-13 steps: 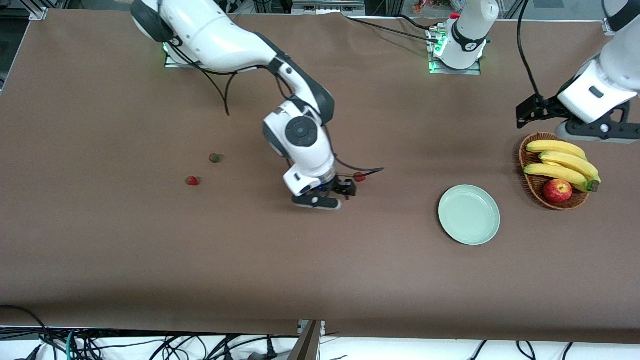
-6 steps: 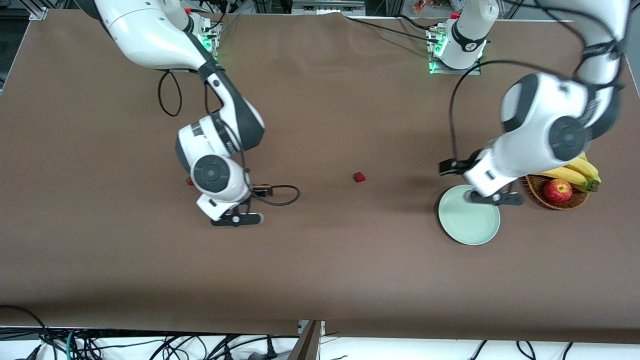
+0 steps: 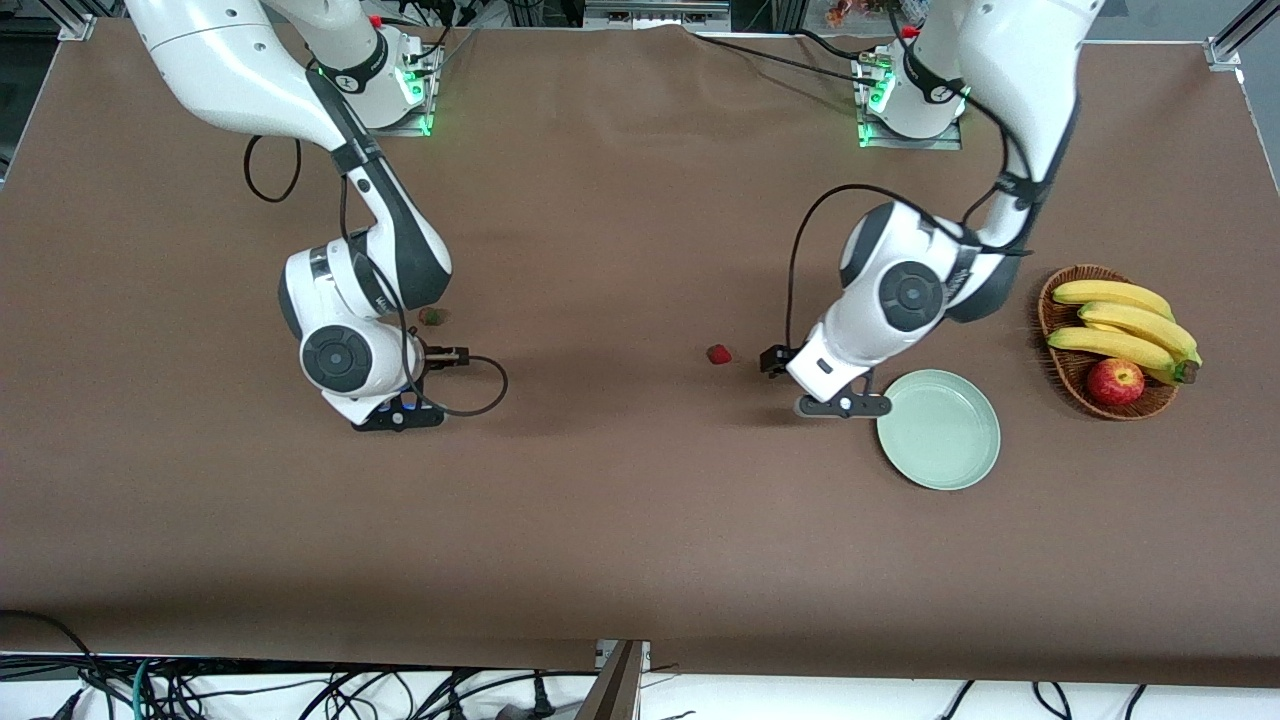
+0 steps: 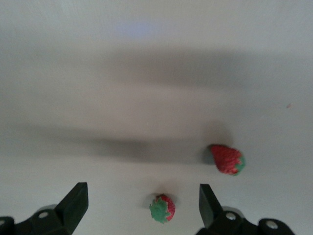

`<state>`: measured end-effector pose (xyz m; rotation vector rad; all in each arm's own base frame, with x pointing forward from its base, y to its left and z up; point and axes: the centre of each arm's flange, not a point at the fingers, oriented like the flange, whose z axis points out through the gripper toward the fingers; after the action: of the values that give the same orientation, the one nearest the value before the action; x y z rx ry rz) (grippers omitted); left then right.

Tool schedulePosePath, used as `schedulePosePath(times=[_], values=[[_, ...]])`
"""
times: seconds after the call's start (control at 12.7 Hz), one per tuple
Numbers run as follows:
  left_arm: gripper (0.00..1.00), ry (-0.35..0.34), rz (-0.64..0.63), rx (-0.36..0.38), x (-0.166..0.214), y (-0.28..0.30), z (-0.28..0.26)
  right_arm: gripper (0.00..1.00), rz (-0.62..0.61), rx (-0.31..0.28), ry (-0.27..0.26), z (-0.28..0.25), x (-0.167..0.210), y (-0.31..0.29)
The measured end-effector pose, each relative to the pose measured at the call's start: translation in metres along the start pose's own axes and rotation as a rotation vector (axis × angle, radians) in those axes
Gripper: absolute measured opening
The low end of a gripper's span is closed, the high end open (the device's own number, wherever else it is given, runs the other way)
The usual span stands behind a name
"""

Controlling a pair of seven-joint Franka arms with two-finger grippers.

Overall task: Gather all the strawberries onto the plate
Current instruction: 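Grasp the mid-table strawberry with the left gripper while the right gripper reaches another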

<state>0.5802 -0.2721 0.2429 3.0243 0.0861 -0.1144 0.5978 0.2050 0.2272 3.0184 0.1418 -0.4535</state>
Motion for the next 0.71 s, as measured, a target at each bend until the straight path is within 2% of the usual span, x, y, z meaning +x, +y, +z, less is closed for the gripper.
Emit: schedulePosePath(times=[0.32, 0.63, 0.71], values=[[1.0, 0.054, -0.034, -0.03, -0.025, 0.051, 0.044, 1.0, -0.012, 0.003, 0.025, 0.046, -0.038, 0.003], [1.0, 0.063, -0.036, -0.036, -0.034, 0.064, 0.075, 1.0, -0.017, 0.006, 0.04, 0.07, -0.061, 0.007], [1.0, 0.06, -0.037, -0.035, -0.041, 0.071, 0.083, 0.96, -0.017, 0.005, 0.039, 0.071, -0.063, 0.007]])
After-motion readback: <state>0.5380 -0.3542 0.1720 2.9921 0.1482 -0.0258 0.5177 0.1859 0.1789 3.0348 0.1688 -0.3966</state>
